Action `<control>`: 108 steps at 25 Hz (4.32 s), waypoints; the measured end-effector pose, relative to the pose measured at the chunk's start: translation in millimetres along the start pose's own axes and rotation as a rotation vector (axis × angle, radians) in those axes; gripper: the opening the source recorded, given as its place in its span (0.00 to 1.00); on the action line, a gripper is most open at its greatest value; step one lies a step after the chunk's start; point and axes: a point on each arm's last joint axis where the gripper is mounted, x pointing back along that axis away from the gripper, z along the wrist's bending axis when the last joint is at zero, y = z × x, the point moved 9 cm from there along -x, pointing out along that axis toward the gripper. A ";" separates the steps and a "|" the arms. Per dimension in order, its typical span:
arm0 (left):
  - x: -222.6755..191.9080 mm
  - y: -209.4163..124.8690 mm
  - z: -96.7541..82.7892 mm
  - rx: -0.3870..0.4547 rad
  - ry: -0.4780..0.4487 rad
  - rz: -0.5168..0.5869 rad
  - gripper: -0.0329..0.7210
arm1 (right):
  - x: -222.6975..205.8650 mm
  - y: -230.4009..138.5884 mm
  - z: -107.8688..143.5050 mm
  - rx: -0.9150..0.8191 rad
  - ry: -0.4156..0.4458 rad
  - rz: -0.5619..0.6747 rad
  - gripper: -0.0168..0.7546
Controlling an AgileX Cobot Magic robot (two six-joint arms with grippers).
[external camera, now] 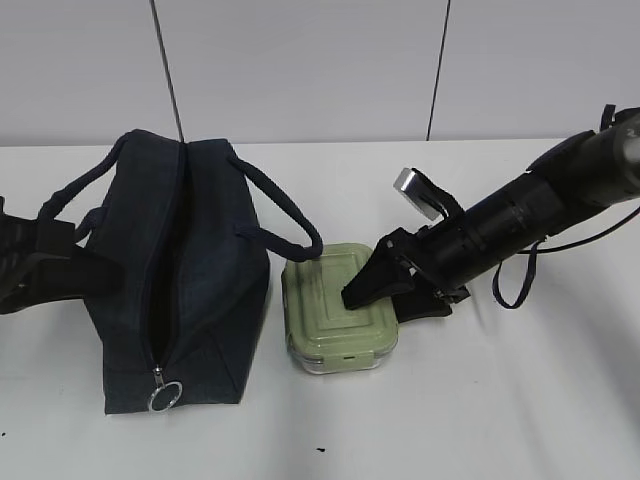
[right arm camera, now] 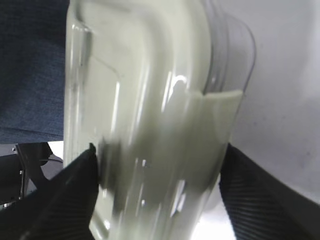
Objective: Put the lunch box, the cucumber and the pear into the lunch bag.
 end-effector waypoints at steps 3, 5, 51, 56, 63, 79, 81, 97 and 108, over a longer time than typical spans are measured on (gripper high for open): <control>0.0 0.0 0.0 0.000 0.000 0.000 0.02 | 0.0 1.4 -0.6 -0.002 -0.003 -0.007 0.70; 0.0 0.0 0.0 0.000 0.000 0.000 0.02 | 0.0 2.6 0.3 -0.006 0.002 -0.014 0.64; 0.0 -0.3 0.2 -0.002 0.001 0.001 0.02 | 39.2 11.9 -20.1 -0.012 0.006 -0.053 0.51; 0.0 -0.3 0.3 -0.003 0.002 0.002 0.02 | 39.5 11.9 -20.3 -0.012 0.006 -0.054 0.51; 0.0 -0.3 0.3 -0.003 0.002 0.002 0.02 | 51.8 14.9 -28.3 -0.029 -0.004 -0.086 0.51; 0.0 -0.3 0.3 -0.003 0.002 0.002 0.02 | 80.4 35.0 -1.1 0.016 -0.028 -0.174 0.51; 0.0 -0.3 0.3 -0.003 0.002 0.002 0.02 | 86.3 42.3 4.1 0.008 -0.031 -0.192 0.51; 0.0 -0.3 0.3 -0.003 0.002 0.002 0.02 | 135.8 76.0 77.6 0.091 0.007 -0.336 0.51; 0.0 -0.3 0.3 -0.003 0.002 0.002 0.02 | 101.2 76.3 154.1 0.160 0.164 -0.323 0.51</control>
